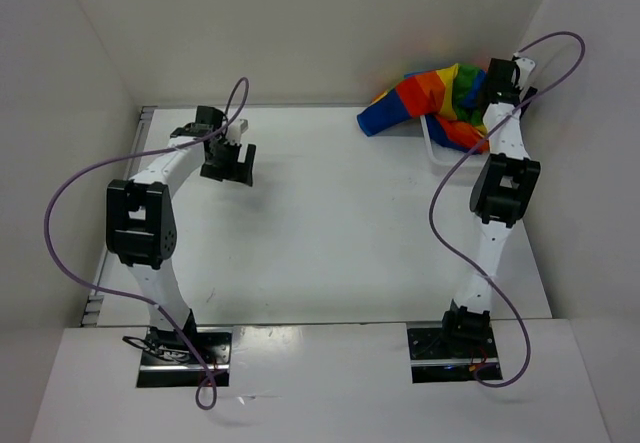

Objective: Fold and stack the shorts
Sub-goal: Grab the shorts from the pile

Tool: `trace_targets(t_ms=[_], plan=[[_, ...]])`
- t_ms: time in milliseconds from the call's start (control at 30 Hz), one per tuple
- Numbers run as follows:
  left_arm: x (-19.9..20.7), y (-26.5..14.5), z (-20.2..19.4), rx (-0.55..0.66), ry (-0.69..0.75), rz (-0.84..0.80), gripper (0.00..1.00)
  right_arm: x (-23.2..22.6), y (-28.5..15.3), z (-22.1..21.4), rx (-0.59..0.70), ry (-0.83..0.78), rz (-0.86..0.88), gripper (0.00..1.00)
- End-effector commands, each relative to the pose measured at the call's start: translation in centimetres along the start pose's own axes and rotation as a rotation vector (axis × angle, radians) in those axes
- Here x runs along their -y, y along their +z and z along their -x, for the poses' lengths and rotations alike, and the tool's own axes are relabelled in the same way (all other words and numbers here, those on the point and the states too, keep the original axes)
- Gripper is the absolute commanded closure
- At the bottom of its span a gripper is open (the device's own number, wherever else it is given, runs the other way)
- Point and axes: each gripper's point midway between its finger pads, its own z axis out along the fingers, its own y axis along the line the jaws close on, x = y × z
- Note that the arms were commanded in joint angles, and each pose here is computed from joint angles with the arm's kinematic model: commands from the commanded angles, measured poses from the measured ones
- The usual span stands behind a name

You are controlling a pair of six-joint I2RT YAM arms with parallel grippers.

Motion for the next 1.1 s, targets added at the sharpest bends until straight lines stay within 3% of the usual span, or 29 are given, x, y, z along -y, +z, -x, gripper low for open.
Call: trace_targets(t_ms=[0, 200, 300, 333, 367, 433, 467, 567, 667, 867, 1067], plan=[[0.9, -0.4, -0.7, -0.022, 0.019, 0.0, 0.01, -0.8, -0.4, 1.1, 0.022, 0.013, 0.009, 0.06], [1.6, 0.1, -1.0, -0.036, 0.047, 0.015, 0.01, -1.1, 1.7, -3.3, -0.055, -0.031, -0.006, 0.09], [1.9, 0.0, -0.6, -0.029, 0.056, 0.02, 0.01, -1.2, 2.2, -4.5, -0.079, -0.035, -0.011, 0.25], [1.7, 0.0, -0.6, -0.029, 0.056, 0.03, 0.01, -1.1, 2.1, -4.4, -0.083, -0.037, -0.012, 0.31], [1.7, 0.0, -0.6, -0.029, 0.056, 0.03, 0.01, -1.3, 2.0, -4.5, -0.085, -0.037, -0.002, 0.46], [1.7, 0.0, -0.6, -0.029, 0.056, 0.03, 0.01, -1.6, 1.4, -4.1, -0.082, -0.05, 0.007, 0.61], [1.6, -0.3, -0.4, -0.019, 0.058, 0.039, 0.01, -2.4, 0.6, -3.3, -0.069, -0.047, 0.031, 0.77], [1.2, -0.9, 0.4, 0.016, 0.063, 0.07, 0.01, -3.4, -1.6, -0.7, -0.026, -0.057, 0.077, 1.0], [0.5, -1.9, 1.3, 0.052, 0.066, 0.117, 0.01, -5.3, -5.6, 2.9, 0.046, -0.079, 0.144, 1.0], [-1.8, -4.8, 5.7, 0.224, 0.066, 0.277, 0.01, -7.0, -16.5, 15.6, 0.304, 0.075, 0.325, 1.0], [-4.2, -9.0, 9.0, 0.365, 0.021, 0.329, 0.01, -9.0, -32.1, 24.5, 0.562, 0.204, 0.533, 1.0]])
